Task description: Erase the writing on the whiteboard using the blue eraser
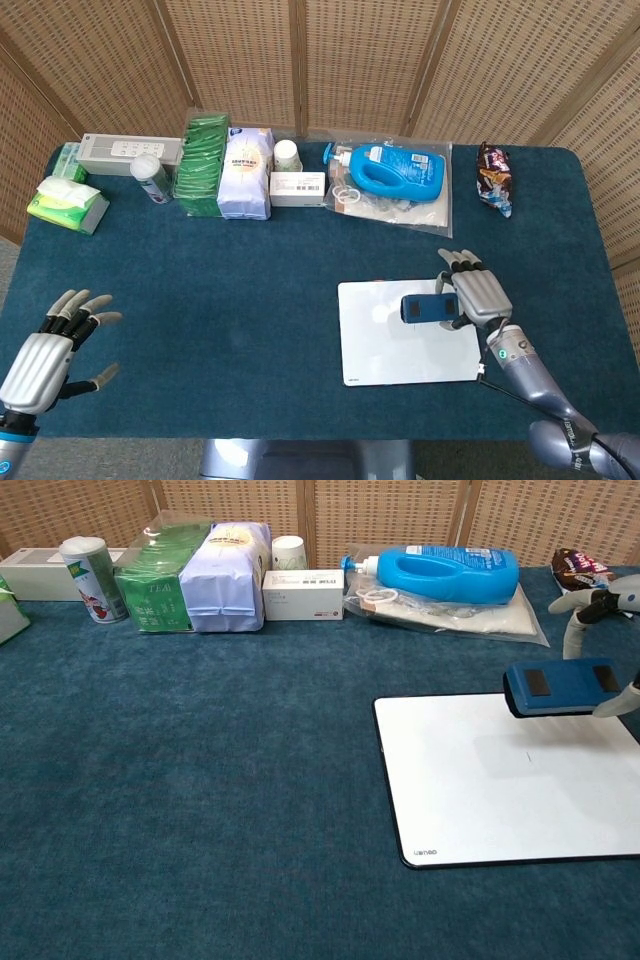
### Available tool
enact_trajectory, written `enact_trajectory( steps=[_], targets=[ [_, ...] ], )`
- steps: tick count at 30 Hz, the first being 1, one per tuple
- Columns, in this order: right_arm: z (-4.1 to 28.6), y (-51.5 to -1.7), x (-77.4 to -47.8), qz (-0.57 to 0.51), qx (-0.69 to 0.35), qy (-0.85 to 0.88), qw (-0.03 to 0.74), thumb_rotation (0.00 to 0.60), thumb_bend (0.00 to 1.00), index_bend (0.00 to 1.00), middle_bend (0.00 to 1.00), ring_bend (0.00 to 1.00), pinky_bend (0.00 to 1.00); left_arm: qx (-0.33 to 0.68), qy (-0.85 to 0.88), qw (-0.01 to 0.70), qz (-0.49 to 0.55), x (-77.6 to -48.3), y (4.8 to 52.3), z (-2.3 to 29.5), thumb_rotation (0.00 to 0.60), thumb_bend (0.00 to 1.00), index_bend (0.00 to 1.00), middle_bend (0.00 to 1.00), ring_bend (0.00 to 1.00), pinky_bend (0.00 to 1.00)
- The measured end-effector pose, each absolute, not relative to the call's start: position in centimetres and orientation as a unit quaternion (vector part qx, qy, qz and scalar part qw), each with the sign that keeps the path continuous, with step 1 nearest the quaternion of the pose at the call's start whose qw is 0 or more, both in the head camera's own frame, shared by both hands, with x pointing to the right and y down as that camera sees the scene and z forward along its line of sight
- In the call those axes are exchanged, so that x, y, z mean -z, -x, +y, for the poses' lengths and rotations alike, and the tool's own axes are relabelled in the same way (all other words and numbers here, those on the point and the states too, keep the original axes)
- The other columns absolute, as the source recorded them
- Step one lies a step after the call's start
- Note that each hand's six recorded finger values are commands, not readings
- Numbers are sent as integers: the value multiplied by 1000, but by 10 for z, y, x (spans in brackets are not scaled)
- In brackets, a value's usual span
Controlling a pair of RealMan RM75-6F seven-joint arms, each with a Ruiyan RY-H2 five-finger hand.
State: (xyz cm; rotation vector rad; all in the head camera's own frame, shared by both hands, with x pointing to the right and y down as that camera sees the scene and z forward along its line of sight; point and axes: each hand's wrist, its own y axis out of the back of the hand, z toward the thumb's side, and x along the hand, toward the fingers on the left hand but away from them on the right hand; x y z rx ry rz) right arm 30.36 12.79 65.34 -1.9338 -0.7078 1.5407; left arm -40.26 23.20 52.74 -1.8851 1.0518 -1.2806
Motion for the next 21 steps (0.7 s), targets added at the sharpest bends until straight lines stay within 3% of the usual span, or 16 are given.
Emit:
enact_trajectory(
  steps=[21],
  targets=[
    [122,-302,-667,-268,-586,716,270,600,109,542,63,0,0,485,715,307,398,-534,396,219,600,295,261,176,24,0]
  ],
)
